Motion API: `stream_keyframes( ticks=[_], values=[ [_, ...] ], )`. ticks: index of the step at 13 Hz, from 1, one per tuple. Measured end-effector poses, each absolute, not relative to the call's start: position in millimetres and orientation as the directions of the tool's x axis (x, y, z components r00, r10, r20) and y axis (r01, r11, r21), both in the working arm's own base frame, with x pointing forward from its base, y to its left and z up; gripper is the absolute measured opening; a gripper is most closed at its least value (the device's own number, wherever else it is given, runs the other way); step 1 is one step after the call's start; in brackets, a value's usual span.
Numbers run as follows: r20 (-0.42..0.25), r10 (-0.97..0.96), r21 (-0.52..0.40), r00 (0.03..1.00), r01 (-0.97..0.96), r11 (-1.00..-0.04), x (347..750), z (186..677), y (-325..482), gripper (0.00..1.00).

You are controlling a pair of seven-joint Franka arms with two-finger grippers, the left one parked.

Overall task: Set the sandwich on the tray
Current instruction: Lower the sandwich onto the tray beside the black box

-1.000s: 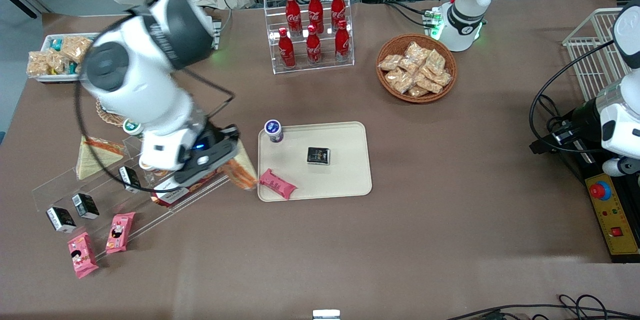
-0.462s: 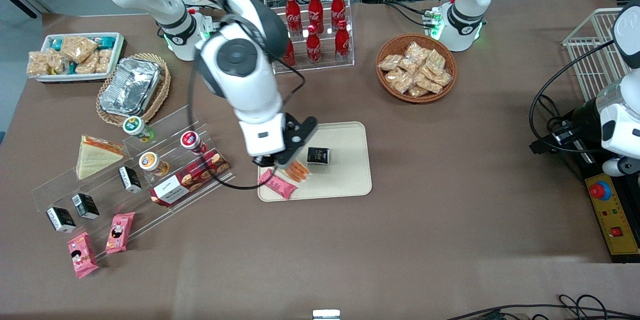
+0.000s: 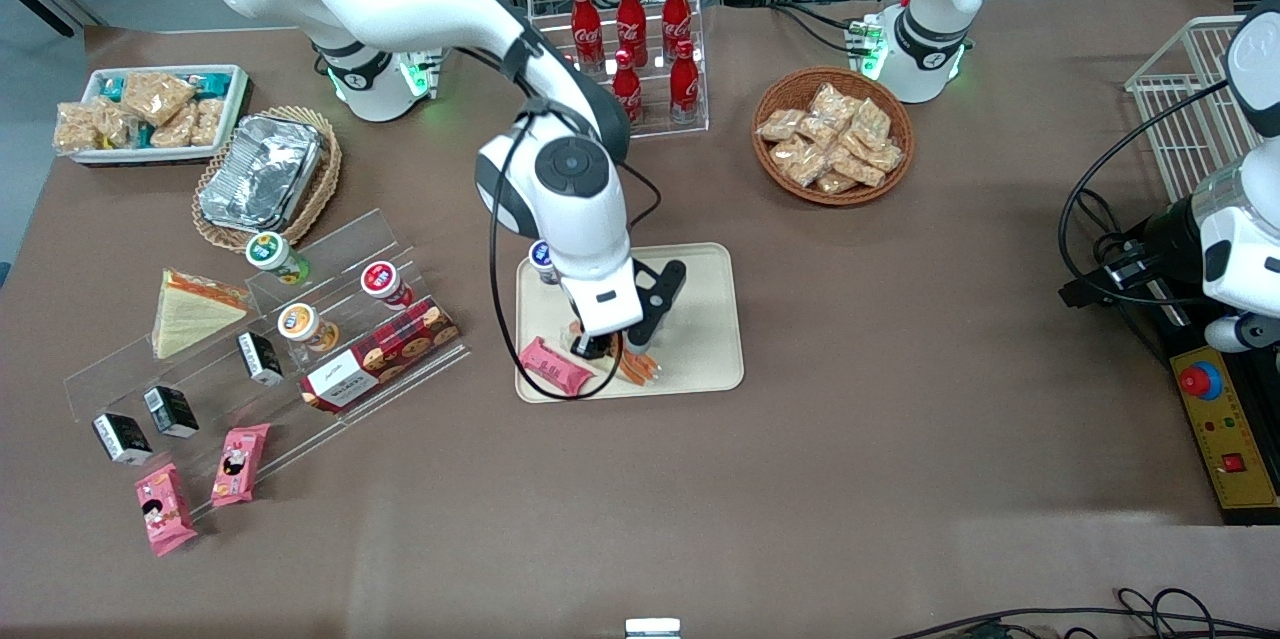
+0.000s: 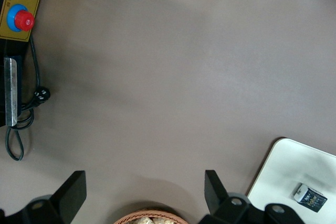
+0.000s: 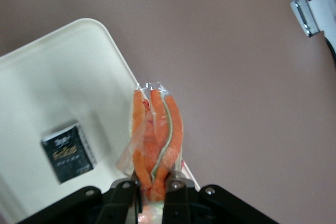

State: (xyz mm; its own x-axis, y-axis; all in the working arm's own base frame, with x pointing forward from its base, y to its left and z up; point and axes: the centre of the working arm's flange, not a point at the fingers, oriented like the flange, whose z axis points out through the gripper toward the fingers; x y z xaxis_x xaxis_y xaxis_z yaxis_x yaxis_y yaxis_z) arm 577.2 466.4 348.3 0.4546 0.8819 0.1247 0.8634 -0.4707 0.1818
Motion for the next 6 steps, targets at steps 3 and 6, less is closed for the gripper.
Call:
stream_keyframes(
  ticks=[3, 6],
  values=[
    [0.139, 0.888, 0.182, 0.438, 0.87, -0.457, 579, 309, 474, 0.17],
    [0.149, 0.904, 0.183, 0.401, 0.887, -0.423, 563, 296, 497, 0.17]
  ],
)
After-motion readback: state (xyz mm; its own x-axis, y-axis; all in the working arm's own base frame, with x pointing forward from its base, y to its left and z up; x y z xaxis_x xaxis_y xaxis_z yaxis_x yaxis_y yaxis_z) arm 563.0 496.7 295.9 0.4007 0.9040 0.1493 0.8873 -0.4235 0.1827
